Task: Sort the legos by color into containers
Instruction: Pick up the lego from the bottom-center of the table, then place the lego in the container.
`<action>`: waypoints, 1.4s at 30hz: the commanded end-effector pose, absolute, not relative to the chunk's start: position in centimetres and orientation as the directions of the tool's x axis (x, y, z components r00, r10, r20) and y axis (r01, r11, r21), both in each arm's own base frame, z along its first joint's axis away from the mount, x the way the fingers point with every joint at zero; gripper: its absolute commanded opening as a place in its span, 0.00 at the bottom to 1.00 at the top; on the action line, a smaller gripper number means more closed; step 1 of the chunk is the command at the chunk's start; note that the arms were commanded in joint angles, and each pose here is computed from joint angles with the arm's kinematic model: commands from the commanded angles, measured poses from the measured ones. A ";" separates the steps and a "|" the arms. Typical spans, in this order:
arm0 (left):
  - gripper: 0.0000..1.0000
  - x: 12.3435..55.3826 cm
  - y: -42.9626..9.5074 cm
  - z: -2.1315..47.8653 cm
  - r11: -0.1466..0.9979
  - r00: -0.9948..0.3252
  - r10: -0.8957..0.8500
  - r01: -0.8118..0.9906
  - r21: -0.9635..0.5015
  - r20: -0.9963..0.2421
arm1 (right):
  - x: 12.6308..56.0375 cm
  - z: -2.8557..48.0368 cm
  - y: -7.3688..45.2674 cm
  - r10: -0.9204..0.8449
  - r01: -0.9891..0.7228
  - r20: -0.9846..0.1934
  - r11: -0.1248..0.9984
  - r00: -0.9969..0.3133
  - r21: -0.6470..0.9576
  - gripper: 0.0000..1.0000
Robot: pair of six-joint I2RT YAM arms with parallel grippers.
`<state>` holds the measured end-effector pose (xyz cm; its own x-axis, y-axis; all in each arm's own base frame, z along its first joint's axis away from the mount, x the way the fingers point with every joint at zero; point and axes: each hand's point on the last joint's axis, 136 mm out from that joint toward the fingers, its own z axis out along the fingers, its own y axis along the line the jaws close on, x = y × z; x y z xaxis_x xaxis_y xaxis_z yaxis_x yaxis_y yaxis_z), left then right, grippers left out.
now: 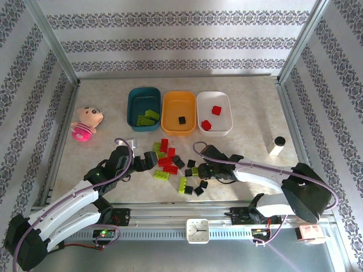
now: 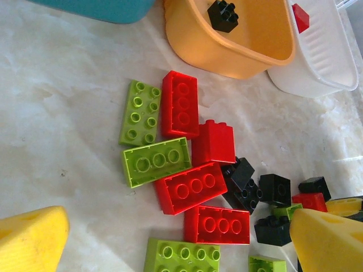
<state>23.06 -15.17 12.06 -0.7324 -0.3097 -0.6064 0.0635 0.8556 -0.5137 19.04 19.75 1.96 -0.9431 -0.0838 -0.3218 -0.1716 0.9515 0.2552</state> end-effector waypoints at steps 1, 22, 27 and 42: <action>1.00 22.6 -14.7 11.4 0.864 -0.739 -0.313 0.039 -0.502 -0.596 | 19.9 2.3 19.9 -0.126 -0.211 -0.358 0.954 -0.925 0.212 0.33; 1.00 22.7 -13.2 13.1 0.877 -0.684 -0.335 0.025 -0.480 -0.648 | 25.8 16.8 20.5 0.032 -0.271 -0.575 0.860 -0.818 0.433 0.15; 1.00 22.4 -13.2 13.0 0.872 -0.690 -0.340 0.023 -0.489 -0.640 | 34.6 18.1 16.9 0.137 -0.130 -0.647 0.928 -0.750 0.348 0.15; 1.00 21.0 -12.0 12.2 0.874 -0.703 -0.352 -0.011 -0.485 -0.618 | 46.2 10.4 13.3 0.190 0.075 -0.495 0.967 -0.848 0.242 0.31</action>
<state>21.78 -12.75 13.27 -0.6858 -0.3536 -0.6362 0.0236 0.8628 -0.5050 45.45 13.86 9.91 -0.8491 0.1898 -0.4929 0.0648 0.9636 0.2594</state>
